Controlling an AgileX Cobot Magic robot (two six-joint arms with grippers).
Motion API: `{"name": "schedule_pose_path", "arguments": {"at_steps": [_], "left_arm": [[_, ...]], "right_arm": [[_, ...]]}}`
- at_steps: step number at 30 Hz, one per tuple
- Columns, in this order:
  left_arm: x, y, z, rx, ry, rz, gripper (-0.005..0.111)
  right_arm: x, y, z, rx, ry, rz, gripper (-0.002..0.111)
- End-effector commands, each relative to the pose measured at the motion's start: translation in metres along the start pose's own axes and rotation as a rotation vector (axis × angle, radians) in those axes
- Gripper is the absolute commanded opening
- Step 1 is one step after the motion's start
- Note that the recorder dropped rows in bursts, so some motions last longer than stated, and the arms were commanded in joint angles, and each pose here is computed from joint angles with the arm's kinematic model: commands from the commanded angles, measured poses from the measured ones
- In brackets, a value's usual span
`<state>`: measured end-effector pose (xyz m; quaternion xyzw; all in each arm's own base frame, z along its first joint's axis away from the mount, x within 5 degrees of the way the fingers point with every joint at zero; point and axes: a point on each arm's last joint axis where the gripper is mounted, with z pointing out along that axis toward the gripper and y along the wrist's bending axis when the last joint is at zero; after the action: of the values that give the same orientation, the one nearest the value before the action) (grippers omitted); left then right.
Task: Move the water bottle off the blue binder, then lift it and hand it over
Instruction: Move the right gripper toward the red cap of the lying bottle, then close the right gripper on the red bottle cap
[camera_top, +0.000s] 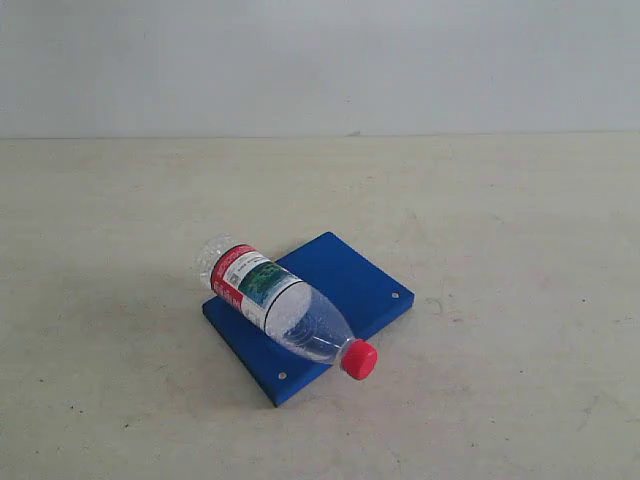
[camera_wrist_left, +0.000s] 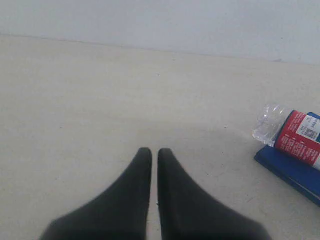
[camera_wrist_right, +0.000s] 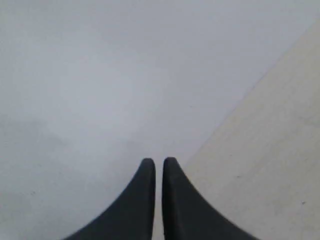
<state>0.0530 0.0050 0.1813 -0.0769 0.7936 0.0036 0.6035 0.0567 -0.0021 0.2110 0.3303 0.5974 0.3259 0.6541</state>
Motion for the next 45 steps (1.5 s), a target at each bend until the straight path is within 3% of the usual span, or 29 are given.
{"name": "schedule_pose_path", "arguments": {"at_steps": [1, 3, 4, 5, 6, 8, 10, 12, 15, 17, 20, 21, 23, 28, 33, 45], "left_arm": [[0.001, 0.000, 0.000, 0.008, -0.002, 0.004, 0.005], [0.001, 0.000, 0.000, 0.008, -0.002, 0.004, 0.005], [0.001, 0.000, 0.000, 0.008, -0.002, 0.004, 0.005], [0.001, 0.000, 0.000, 0.008, -0.002, 0.004, 0.005], [0.001, 0.000, 0.000, 0.008, -0.002, 0.004, 0.005], [0.001, 0.000, 0.000, 0.008, -0.002, 0.004, 0.005], [0.001, 0.000, 0.000, 0.008, -0.002, 0.004, 0.005], [0.001, 0.000, 0.000, 0.008, -0.002, 0.004, 0.005], [0.001, 0.000, 0.000, 0.008, -0.002, 0.004, 0.005], [0.001, 0.000, 0.000, 0.008, -0.002, 0.004, 0.005], [0.001, 0.000, 0.000, 0.008, -0.002, 0.004, 0.005], [0.001, 0.000, 0.000, 0.008, -0.002, 0.004, 0.005], [0.001, 0.000, 0.000, 0.008, -0.002, 0.004, 0.005], [0.001, 0.000, 0.000, 0.008, -0.002, 0.004, 0.005], [0.001, 0.000, 0.000, 0.008, -0.002, 0.004, 0.005], [0.001, 0.000, 0.000, 0.008, -0.002, 0.004, 0.005]], "right_arm": [[0.010, -0.002, -0.001, 0.037, 0.109, 0.153, 0.001], [0.000, 0.003, -0.001, -0.010, 0.015, 0.247, 0.001], [-0.016, 0.016, -0.003, -0.078, -0.095, 0.206, 0.001], [-0.049, 0.048, -0.013, -0.203, -0.316, 0.001, 0.001], [-0.067, 0.076, -0.010, -0.214, -0.347, -0.152, 0.001], [-0.064, 0.106, 0.029, -0.045, 0.071, -0.489, 0.001], [-0.043, 0.100, 0.062, 0.086, 0.535, -0.635, 0.001], [-0.022, 0.092, 0.088, 0.055, 0.929, -0.762, 0.001], [0.005, 0.083, 0.120, -0.125, 1.264, -0.725, 0.002], [0.022, 0.078, 0.138, -0.247, 1.361, -0.635, 0.006], [0.051, 0.069, 0.161, -0.348, 1.434, -0.595, 0.029], [0.070, 0.066, 0.174, -0.355, 1.458, -0.651, 0.051], [0.093, 0.067, 0.190, -0.338, 1.460, -0.695, 0.066], [0.150, 0.079, 0.211, -0.403, 1.517, -0.838, 0.066], [0.181, 0.076, 0.212, -0.354, 1.651, -0.913, 0.066], [0.192, 0.082, 0.201, -0.391, 1.689, -0.971, 0.066]]}}
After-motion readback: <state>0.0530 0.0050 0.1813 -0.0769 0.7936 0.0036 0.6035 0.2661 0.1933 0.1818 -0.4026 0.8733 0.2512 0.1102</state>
